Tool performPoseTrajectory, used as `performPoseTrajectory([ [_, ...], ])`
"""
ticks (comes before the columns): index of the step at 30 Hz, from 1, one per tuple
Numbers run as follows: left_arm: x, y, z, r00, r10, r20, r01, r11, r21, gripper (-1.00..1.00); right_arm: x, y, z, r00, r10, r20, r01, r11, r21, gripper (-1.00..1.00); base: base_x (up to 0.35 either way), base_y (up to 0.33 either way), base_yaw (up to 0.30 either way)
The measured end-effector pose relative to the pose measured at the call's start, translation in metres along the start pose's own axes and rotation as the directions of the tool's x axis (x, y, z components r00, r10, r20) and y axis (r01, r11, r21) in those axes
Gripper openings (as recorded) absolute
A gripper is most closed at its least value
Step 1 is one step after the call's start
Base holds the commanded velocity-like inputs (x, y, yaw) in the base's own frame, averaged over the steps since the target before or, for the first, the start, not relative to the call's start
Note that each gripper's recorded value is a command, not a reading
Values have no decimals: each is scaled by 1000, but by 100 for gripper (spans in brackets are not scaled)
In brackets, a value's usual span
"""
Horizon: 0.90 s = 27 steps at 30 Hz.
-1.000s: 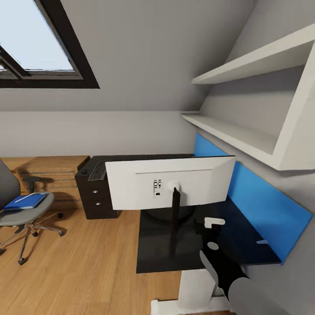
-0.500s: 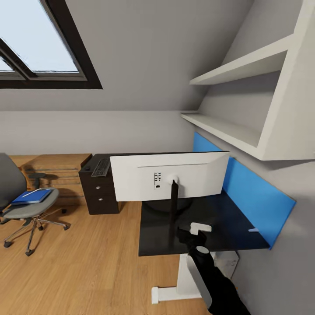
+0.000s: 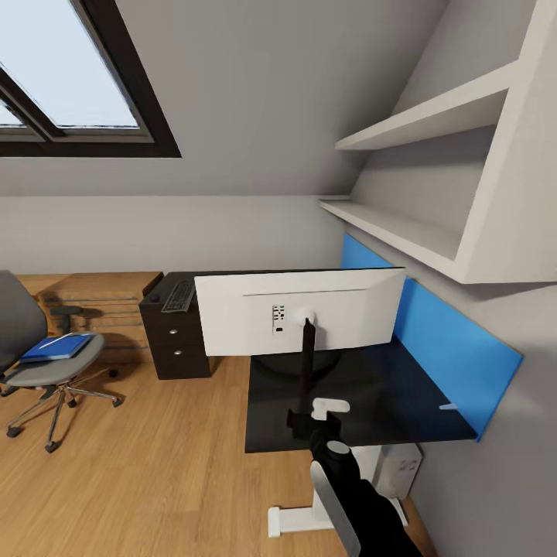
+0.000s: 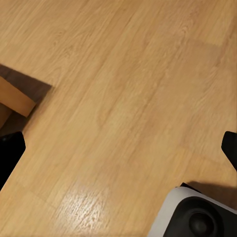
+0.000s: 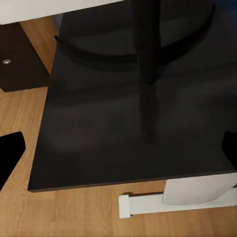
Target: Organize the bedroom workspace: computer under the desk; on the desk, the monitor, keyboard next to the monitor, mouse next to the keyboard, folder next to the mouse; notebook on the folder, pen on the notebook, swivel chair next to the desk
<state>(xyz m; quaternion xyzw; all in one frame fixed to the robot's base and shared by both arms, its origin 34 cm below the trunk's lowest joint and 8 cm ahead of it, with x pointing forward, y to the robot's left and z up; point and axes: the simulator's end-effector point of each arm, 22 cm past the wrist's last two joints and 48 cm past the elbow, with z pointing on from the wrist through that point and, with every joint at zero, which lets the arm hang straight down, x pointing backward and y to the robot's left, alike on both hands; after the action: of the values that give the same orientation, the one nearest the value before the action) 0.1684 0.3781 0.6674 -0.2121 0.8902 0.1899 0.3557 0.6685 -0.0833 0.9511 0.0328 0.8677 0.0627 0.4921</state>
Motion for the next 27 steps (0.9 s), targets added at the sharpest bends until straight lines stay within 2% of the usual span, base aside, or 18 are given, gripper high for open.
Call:
performPoseTrajectory([
  [3, 0, -1, 0, 1000, 2, 0, -2, 1000, 4, 100, -2, 3, -1, 1000, 8, 2, -8, 1000, -9, 100, -51, 136, 4],
  [4, 0, -2, 0, 1000, 3, 1, -3, 1000, 8, 100, -1, 7, -2, 999, 44, -8, -44, 999, -28, 100, -126, 279, 37],
  [13, -1, -3, 1, 1000, 0, 4, 0, 1000, 10, 100, -4, 8, -3, 999, 51, -1, -51, 998, -31, 100, -11, 312, 213],
  [16, -1, -3, 1, 1000, 0, 1, 0, 1000, 11, 100, -5, 8, -4, 999, 51, 2, -51, 998, -31, 100, 136, 309, 225],
  [22, 8, -6, 2, 999, 7, -40, -7, 1000, 15, 100, -8, 8, -6, 999, 49, 10, -49, 998, -32, 100, 224, 266, 209],
  [27, 7, -7, 3, 999, 6, -42, -5, 1000, 17, 100, -12, 8, -8, 999, 48, 17, -48, 998, -32, 100, 173, 137, 125],
])
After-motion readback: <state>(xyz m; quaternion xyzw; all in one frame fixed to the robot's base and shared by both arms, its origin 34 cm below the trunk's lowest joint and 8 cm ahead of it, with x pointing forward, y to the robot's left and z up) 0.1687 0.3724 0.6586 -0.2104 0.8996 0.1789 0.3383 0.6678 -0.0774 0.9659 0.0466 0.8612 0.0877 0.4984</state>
